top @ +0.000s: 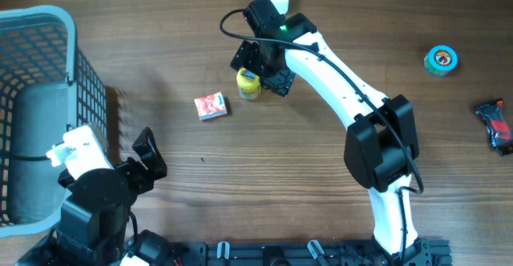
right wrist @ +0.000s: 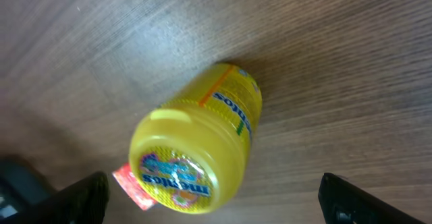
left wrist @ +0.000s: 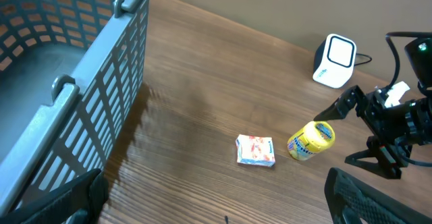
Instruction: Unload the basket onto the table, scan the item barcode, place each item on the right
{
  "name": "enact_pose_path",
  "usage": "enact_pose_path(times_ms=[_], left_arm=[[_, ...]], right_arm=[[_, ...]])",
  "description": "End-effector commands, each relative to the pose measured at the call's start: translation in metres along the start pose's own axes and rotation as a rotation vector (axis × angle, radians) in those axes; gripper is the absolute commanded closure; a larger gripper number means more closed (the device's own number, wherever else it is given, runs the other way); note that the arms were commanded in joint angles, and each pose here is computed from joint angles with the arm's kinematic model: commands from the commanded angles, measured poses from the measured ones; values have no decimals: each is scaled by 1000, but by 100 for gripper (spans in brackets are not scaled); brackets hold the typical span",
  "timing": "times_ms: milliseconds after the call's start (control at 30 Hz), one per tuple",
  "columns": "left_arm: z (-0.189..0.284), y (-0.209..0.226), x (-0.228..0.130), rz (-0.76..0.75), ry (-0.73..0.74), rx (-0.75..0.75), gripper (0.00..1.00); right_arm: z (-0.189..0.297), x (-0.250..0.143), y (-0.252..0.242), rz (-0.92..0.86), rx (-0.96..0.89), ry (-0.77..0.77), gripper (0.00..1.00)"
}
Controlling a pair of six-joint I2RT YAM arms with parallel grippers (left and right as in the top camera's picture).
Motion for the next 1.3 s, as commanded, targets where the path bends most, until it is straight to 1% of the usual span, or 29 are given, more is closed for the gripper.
enact_pose_path(times_ms=[0,167,367,433,533,700,867,1100,1267], left_arm=[[-1,0,0,12,-4,6,0],[-1,0,0,13,-4,6,0],[-1,0,0,13,-4,6,0],[-1,0,0,13,-4,6,0],[-1,0,0,13,-4,6,0],[-1,0,0,12,-4,6,0],[-1,0,0,12,-4,6,0],[-1,0,0,12,-4,6,0],[-1,0,0,12,-4,6,0]], right_arm=[[-15,-1,2,-73,-14,7,2],[-27,-5,3,-90,-20,22,7],[-38,-7,6,-84,-14,29,9],[-41,-7,6,-86,-18,30,12],[-42,-5,5,-86,-22,23,24],[-42,-7,2,-83,-35,27,34],[-41,-7,-7,-79,-79,16,34],[-40,-2,-17,103,-132,-6,35],[-39,1,-19,314,-147,-5,36]])
Point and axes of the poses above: each gripper's point midway between its finger pads, its own z axis back along the fingers, its own y axis along the line the jaws close on, x = y × z, the point moved 2 cm from there along z, back along the fingers, and after that the axes turned 2 degrees about z, right-handed, at the moved point
